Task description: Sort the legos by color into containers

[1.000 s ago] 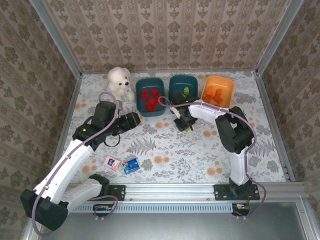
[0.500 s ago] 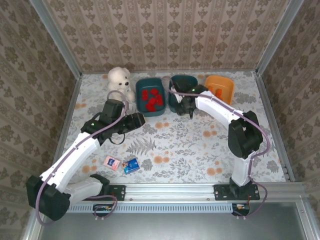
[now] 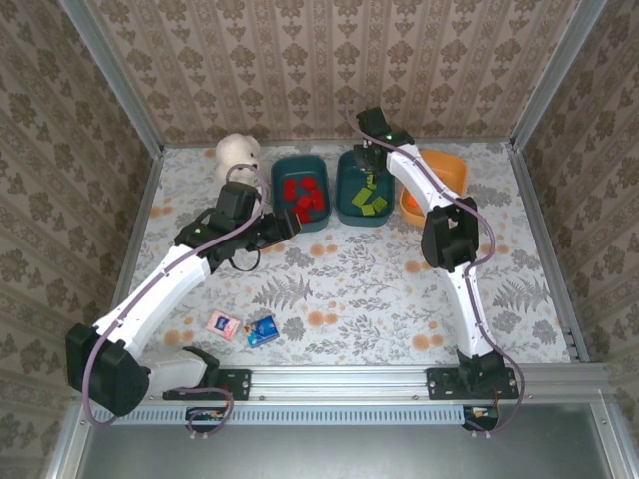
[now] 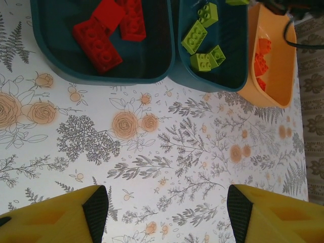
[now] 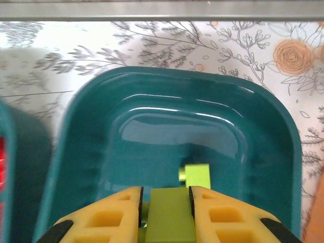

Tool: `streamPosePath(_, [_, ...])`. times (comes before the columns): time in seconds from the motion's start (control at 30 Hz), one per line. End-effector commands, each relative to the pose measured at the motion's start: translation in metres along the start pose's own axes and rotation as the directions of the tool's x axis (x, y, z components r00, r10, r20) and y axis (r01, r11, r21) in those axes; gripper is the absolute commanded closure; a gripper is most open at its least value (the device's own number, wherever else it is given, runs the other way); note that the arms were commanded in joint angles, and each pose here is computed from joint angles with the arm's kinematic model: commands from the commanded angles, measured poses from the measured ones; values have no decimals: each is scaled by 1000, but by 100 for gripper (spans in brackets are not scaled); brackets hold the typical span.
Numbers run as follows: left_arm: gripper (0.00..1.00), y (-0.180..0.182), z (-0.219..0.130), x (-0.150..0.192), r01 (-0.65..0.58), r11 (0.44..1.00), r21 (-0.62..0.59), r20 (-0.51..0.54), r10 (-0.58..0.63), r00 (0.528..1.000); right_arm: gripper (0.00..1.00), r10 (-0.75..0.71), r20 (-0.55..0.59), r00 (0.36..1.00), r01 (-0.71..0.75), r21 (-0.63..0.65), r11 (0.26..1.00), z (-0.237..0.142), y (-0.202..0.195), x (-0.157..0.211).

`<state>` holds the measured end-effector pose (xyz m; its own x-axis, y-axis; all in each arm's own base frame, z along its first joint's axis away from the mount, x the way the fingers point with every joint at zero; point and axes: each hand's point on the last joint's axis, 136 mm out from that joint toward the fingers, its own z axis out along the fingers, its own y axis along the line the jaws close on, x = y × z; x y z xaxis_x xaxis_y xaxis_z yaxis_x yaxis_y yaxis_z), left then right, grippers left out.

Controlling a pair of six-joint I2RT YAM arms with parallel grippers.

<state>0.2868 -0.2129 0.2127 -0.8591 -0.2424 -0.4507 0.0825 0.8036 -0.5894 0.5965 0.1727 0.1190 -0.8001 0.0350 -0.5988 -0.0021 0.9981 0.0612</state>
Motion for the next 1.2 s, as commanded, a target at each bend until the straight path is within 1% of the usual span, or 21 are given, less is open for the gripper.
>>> streamPosePath(0.0, [34, -8, -15, -6, -32, 999, 9, 39, 32, 999, 78, 6, 21, 1000, -4, -102, 995, -1, 30, -9])
streamPosePath(0.3, [34, 0, -27, -5, -22, 1000, -19, 59, 23, 998, 76, 45, -47, 998, -49, -105, 993, 31, 35, 16])
streamPosePath(0.5, [34, 2, -30, -4, -17, 1000, -25, 61, 18, 998, 73, 61, -85, 995, -70, -107, 992, 41, 37, 27])
streamPosePath(0.63, [34, 4, -33, -5, -16, 999, -28, 69, 18, 997, 67, 71, -106, 992, -82, -109, 991, 39, 36, 30])
streamPosePath(0.73, [34, 4, -34, -5, -13, 1000, -25, 72, 15, 997, 56, 62, -112, 992, -75, -118, 990, 33, 37, 30])
streamPosePath(0.77, [34, 3, -34, -6, -14, 1000, -23, 74, 16, 997, 54, 59, -108, 992, -72, -120, 990, 29, 37, 28])
streamPosePath(0.83, [34, 3, -35, -7, -15, 1000, -21, 76, 17, 997, 50, 55, -85, 995, -66, -130, 989, 17, 38, 18])
streamPosePath(0.93, [34, 5, -37, -7, -13, 1000, -26, 79, 15, 997, 47, 47, -19, 999, -49, -159, 986, -13, 42, -6])
streamPosePath(1.03, [32, 12, -42, -8, 2, 999, -36, 90, 1, 996, 45, 52, 62, 997, -40, -185, 982, -56, 43, -33])
streamPosePath(1.1, [30, 21, -48, -9, 20, 998, -55, 109, -14, 994, 45, 59, 134, 989, -32, -193, 981, -93, 40, -48])
streamPosePath(1.17, [25, 28, -55, -9, 34, 997, -73, 127, -25, 992, 42, 68, 216, 974, -23, -203, 979, -128, 35, -54])
